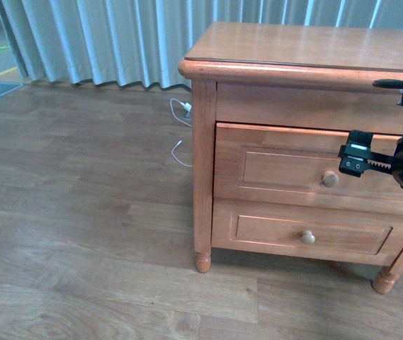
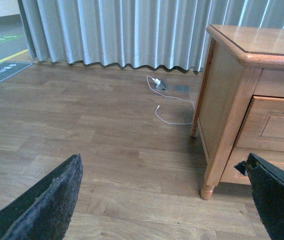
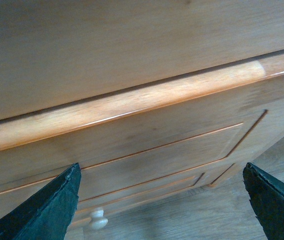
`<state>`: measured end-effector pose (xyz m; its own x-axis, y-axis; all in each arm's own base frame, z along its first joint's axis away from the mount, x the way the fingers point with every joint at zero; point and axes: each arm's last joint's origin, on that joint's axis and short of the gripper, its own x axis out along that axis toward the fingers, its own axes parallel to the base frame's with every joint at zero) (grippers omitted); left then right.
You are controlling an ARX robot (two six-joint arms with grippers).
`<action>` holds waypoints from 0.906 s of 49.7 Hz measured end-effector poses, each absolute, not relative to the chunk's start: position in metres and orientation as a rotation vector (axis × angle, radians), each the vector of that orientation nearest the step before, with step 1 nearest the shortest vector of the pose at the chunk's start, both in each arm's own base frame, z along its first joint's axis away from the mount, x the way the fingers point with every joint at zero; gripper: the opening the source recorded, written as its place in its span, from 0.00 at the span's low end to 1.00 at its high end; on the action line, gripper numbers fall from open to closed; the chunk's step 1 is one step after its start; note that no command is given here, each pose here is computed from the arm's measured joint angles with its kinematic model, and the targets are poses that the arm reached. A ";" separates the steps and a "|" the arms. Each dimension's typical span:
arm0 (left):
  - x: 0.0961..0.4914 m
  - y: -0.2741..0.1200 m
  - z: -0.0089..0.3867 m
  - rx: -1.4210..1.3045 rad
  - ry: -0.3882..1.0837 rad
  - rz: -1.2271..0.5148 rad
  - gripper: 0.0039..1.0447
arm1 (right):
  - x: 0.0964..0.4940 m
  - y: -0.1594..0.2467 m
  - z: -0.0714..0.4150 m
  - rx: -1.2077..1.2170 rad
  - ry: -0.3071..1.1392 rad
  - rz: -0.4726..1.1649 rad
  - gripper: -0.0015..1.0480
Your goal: Put charger into drawer
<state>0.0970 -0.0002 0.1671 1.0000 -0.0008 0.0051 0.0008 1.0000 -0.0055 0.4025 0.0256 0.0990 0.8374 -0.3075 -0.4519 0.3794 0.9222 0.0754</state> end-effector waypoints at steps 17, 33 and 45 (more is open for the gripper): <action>0.097 0.000 0.167 -0.006 -0.005 -0.001 0.95 | 0.407 0.018 0.094 0.202 0.387 -0.506 0.92; 0.097 0.000 0.167 -0.006 -0.005 -0.001 0.95 | 0.407 0.014 0.092 0.224 0.374 -0.557 0.92; 0.097 0.000 0.167 -0.006 -0.005 -0.001 0.95 | 0.410 0.014 0.093 0.290 0.393 -0.516 0.92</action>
<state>0.0970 -0.0002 0.1671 1.0000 -0.0008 0.0051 0.0008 1.0000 -0.0055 0.4098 0.0136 0.0934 0.7983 -0.4191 -0.4325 0.5284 0.8321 0.1689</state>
